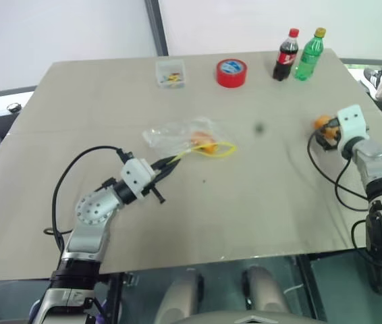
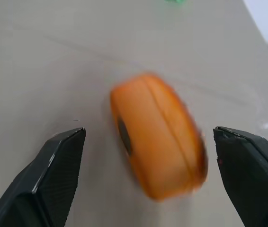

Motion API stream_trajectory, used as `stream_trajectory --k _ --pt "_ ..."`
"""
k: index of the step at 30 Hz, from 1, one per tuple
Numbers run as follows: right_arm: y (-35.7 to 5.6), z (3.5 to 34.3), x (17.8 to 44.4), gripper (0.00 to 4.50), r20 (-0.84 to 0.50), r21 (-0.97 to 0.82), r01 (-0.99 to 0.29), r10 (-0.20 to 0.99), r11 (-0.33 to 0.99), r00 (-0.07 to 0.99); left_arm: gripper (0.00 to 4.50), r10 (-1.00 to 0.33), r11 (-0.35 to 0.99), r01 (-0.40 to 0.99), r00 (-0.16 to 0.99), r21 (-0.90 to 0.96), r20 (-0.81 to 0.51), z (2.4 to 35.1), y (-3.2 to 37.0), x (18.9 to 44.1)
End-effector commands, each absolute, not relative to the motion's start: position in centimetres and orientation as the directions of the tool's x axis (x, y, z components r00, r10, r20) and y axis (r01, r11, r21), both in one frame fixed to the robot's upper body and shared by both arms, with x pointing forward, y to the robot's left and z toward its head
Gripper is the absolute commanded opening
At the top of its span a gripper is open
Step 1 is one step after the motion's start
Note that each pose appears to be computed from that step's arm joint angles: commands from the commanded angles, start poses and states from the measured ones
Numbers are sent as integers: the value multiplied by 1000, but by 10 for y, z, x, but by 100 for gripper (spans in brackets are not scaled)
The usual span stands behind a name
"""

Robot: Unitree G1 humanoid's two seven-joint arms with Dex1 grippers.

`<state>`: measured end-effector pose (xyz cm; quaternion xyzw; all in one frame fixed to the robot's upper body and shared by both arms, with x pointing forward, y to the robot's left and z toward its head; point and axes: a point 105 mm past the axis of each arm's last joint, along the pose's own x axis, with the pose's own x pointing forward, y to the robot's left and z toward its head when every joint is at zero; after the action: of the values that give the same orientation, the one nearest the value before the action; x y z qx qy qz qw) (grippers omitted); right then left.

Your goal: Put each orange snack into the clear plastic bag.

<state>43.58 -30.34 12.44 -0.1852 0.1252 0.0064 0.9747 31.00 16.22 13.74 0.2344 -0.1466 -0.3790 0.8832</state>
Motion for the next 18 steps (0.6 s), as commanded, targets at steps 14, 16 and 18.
stream_trajectory --k 14,16,18 --pt "-300 155 437 232 -114 -350 -110 74 930 991 0 -726 616 560 677 554 122 156 164 304" --pt "-296 158 436 232 -97 -353 -137 110 926 989 0 -726 617 560 676 553 125 156 164 304" --pt "-274 161 431 232 -86 -359 -271 257 893 962 0 -726 617 559 676 554 127 157 164 304"
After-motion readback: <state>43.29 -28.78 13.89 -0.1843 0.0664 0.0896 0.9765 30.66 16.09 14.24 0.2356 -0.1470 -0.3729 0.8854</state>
